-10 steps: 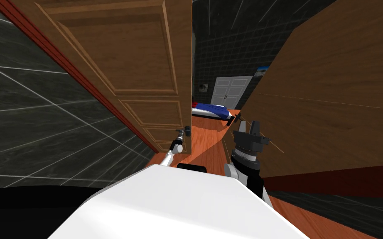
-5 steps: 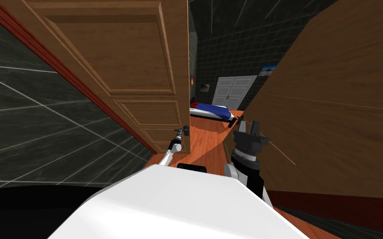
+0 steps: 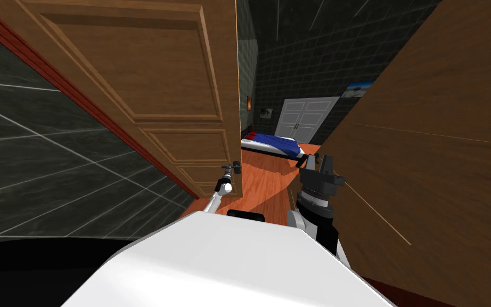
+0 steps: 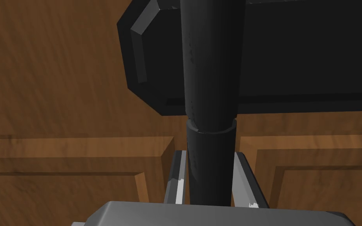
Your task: Push the door open
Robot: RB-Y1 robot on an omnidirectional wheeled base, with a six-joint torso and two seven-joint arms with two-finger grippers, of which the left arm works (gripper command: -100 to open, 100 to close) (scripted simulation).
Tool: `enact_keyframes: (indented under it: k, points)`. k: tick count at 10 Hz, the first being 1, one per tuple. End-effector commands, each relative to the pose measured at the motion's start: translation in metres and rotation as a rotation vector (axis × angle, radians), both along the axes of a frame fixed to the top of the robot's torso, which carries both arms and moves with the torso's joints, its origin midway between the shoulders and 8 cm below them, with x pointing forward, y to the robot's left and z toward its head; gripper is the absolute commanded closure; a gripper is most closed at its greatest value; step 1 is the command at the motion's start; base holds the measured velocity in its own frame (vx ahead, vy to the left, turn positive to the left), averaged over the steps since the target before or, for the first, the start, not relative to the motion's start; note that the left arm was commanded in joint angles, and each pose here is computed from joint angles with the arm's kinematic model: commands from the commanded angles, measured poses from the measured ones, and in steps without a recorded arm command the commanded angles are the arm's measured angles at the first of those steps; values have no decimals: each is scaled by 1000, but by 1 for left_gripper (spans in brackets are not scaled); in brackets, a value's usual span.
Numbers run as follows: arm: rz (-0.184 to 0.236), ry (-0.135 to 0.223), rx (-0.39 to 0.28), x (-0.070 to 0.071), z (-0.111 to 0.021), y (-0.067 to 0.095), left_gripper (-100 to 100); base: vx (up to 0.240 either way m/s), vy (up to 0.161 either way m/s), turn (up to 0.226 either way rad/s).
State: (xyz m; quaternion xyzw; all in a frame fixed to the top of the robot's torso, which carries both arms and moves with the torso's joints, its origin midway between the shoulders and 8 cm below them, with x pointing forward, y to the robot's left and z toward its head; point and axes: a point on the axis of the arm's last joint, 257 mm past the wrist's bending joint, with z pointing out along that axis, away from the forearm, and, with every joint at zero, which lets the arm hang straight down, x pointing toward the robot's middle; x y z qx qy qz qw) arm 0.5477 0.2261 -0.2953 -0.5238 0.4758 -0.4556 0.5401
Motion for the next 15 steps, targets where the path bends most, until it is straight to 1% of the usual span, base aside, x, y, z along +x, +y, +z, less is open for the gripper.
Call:
enact_keyframes:
  k: [1,3,5,7,8,12,15]
  points:
    - [38,-15,-1,2,5,17,100,173,-128,95]
    - [60,-12,-14,3,5,23,100,181,-127,91]
    - [79,-9,-28,3,3,27,100,188,-75,71]
    - [86,-2,-29,1,0,30,100,129,-56,51]
    - [112,-10,-12,1,4,49,100,119,-24,28]
    - [162,-14,3,-2,6,76,100,181,-68,60]
    - [201,-15,-3,-5,6,91,100,199,-52,56]
